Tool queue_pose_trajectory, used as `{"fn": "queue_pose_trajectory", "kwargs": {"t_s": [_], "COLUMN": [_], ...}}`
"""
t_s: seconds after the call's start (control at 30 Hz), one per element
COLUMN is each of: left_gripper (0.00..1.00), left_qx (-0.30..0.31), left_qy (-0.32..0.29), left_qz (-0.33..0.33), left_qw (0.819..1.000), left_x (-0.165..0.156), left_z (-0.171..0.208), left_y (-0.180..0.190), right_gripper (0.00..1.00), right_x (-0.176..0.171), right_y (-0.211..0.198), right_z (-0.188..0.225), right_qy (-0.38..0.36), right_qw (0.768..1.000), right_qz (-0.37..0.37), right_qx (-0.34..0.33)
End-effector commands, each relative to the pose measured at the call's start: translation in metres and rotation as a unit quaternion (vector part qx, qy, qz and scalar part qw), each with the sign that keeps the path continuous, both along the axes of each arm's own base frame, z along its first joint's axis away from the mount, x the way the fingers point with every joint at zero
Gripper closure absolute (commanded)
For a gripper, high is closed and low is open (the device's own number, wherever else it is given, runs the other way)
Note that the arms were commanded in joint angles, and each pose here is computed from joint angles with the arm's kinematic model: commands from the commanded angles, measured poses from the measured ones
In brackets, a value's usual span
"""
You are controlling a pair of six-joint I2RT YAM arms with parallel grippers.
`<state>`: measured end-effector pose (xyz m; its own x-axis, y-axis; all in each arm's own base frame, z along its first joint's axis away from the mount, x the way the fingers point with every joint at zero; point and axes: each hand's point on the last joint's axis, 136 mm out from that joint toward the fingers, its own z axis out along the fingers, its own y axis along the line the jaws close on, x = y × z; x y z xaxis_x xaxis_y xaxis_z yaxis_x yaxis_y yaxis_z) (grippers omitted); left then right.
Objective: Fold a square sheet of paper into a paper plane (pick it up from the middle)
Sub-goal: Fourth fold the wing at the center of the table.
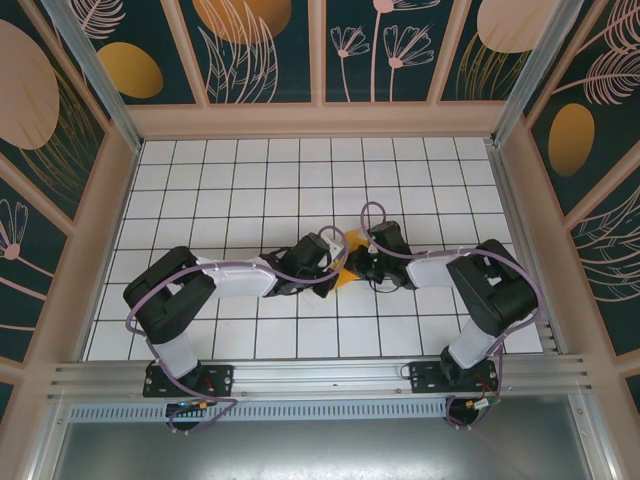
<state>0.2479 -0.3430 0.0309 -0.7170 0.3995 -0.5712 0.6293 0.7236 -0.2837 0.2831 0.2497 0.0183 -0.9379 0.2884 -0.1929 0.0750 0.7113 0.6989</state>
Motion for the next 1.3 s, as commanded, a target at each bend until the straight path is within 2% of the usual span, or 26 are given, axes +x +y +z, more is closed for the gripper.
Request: {"fn": "queue_pose_trajectory", "kwargs": {"t_s": [0.0, 0.13, 0.33, 0.5, 0.6, 0.8, 1.07, 1.27], "left_gripper": [0.98, 0.99, 0.99, 1.0, 1.0, 1.0, 1.0, 0.98], "left_qx": [0.013, 0.014, 0.006, 0.023, 0.027, 0.007, -0.037, -0.079], "left_qy": [-0.001, 0.008, 0.028, 0.036, 0.042, 0.054, 0.105, 0.137], "left_qz": [0.024, 0.07, 0.082, 0.073, 0.07, 0.052, 0.023, -0.001], "left_qw": [1.0, 0.997, 0.996, 0.996, 0.996, 0.997, 0.994, 0.987], "left_x": [0.002, 0.006, 0.006, 0.005, 0.006, 0.005, 0.003, 0.0], "left_z": [0.0, 0.001, -0.005, -0.013, -0.017, -0.011, -0.01, -0.008], "left_y": [0.007, 0.015, 0.011, 0.009, 0.006, -0.005, -0.017, -0.027], "right_gripper": [0.87, 0.87, 0.87, 0.85, 0.84, 0.85, 0.88, 0.88], "right_x": [-0.003, 0.002, 0.007, 0.01, 0.018, 0.009, 0.001, -0.002], "right_y": [0.004, 0.012, 0.017, 0.007, -0.014, -0.035, -0.028, -0.022], "right_z": [-0.011, -0.008, -0.006, 0.014, 0.025, 0.031, 0.053, 0.053], "right_qy": [0.005, 0.0, -0.007, -0.034, -0.044, -0.046, -0.062, -0.063], "right_qw": [0.999, 0.998, 0.997, 0.998, 0.999, 0.998, 0.997, 0.997], "right_qz": [0.031, 0.055, 0.071, 0.048, 0.009, -0.043, -0.037, -0.025], "right_qx": [-0.008, -0.005, -0.012, -0.022, -0.02, -0.017, 0.038, 0.046]}}
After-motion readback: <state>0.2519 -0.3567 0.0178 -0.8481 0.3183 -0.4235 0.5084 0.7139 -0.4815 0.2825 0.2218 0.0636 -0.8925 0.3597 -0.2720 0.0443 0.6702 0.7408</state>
